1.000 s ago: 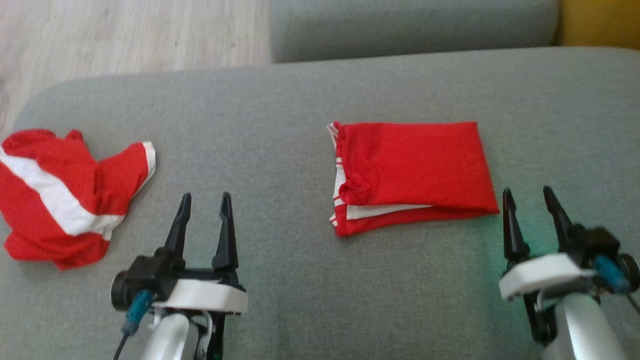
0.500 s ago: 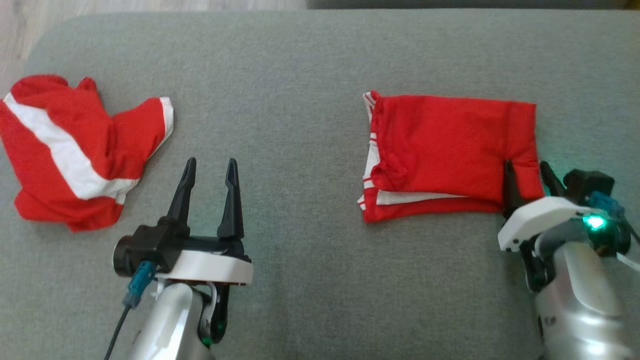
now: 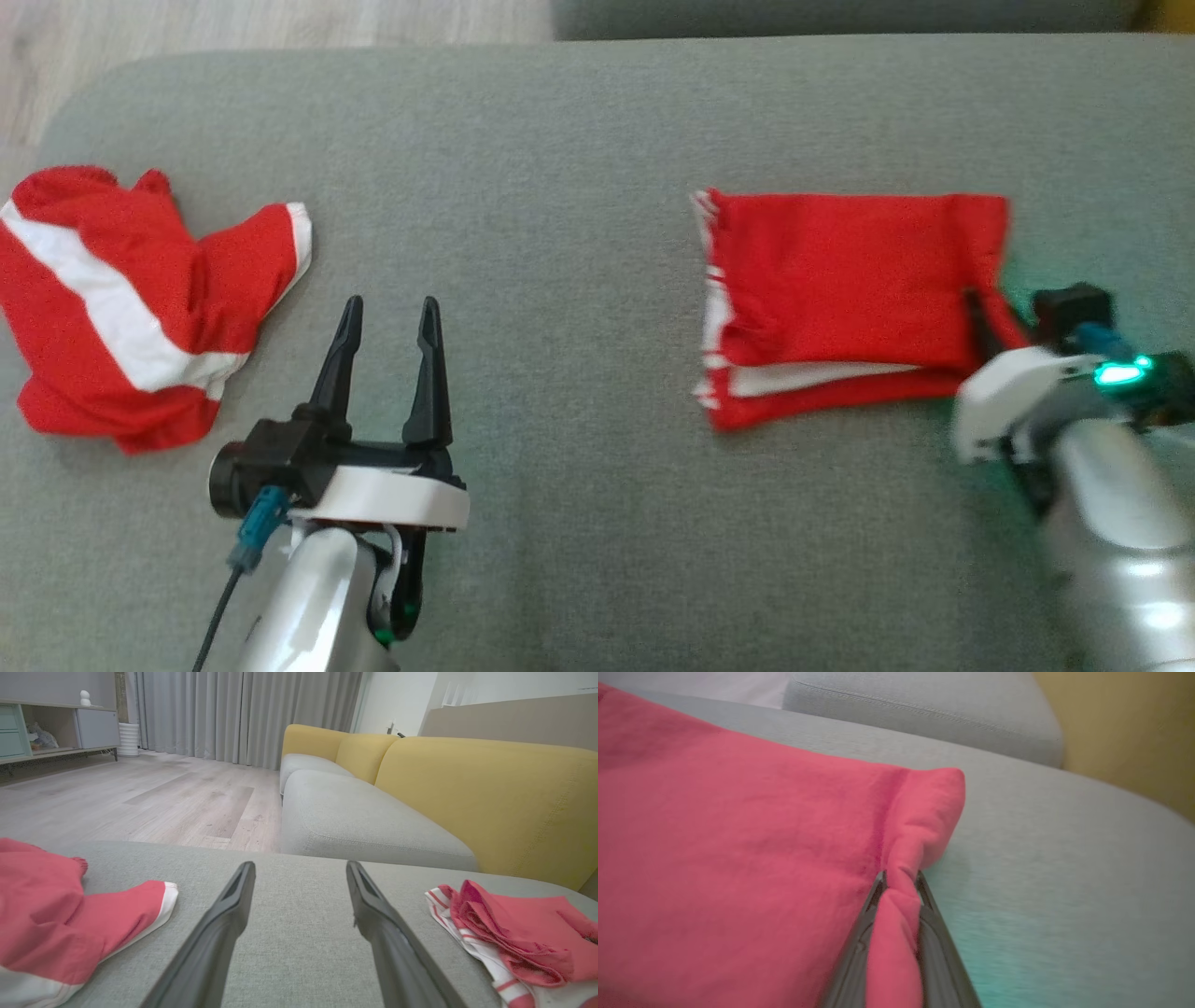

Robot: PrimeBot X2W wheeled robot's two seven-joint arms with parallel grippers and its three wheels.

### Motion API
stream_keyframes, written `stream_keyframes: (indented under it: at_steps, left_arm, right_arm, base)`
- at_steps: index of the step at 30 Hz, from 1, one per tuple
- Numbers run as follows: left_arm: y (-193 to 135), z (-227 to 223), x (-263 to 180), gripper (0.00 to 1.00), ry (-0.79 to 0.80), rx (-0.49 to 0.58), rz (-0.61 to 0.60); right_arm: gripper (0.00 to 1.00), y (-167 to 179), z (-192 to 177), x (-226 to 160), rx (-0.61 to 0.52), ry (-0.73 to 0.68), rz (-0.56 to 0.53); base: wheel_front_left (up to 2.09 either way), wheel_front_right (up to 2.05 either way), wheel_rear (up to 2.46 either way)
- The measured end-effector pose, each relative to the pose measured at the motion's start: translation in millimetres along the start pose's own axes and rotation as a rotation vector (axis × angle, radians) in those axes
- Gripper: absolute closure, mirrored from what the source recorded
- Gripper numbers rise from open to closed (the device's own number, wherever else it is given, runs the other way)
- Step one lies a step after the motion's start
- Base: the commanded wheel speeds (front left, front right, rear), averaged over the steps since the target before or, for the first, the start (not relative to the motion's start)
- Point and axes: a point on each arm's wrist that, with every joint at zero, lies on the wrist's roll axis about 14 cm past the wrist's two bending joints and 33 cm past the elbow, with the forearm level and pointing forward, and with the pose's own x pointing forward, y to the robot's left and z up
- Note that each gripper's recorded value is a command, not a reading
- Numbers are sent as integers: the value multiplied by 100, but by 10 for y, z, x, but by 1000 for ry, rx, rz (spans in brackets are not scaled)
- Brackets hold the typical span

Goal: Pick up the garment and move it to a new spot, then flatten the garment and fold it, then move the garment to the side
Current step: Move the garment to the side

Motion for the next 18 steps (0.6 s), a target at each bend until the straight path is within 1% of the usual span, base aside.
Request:
stream_keyframes:
  at_steps: [2,7,10,11,13,15,18]
  left_arm:
    - [-40,18,11,0,-5,-1,-11]
    - [-91,19,41,0,-8,-4,-26]
    - [-85,-26,64,0,3,-7,-25]
    - [-85,-26,64,0,3,-7,-25]
    - [-72,-58,85,0,10,-8,-23]
    - [-47,-80,113,0,15,-9,-18]
    - [-11,-118,147,0,23,-11,-14]
  right_arm:
    - [100,-269,15,-65,-71,0,-39]
    - [100,-1144,11,-279,-226,50,-177]
    - [100,-1628,-3,-409,-300,87,-254]
    - [100,-1628,-3,-409,-300,87,-254]
    - [100,-1885,-2,-474,-332,109,-297]
    - [100,-2045,5,-493,-351,126,-325]
    - [100,-2163,17,-463,-378,143,-343]
  base:
    - [0,0,0]
    - [0,0,0]
    - [0,0,0]
    - [0,0,0]
    - [0,0,0]
    - [0,0,0]
    - [0,0,0]
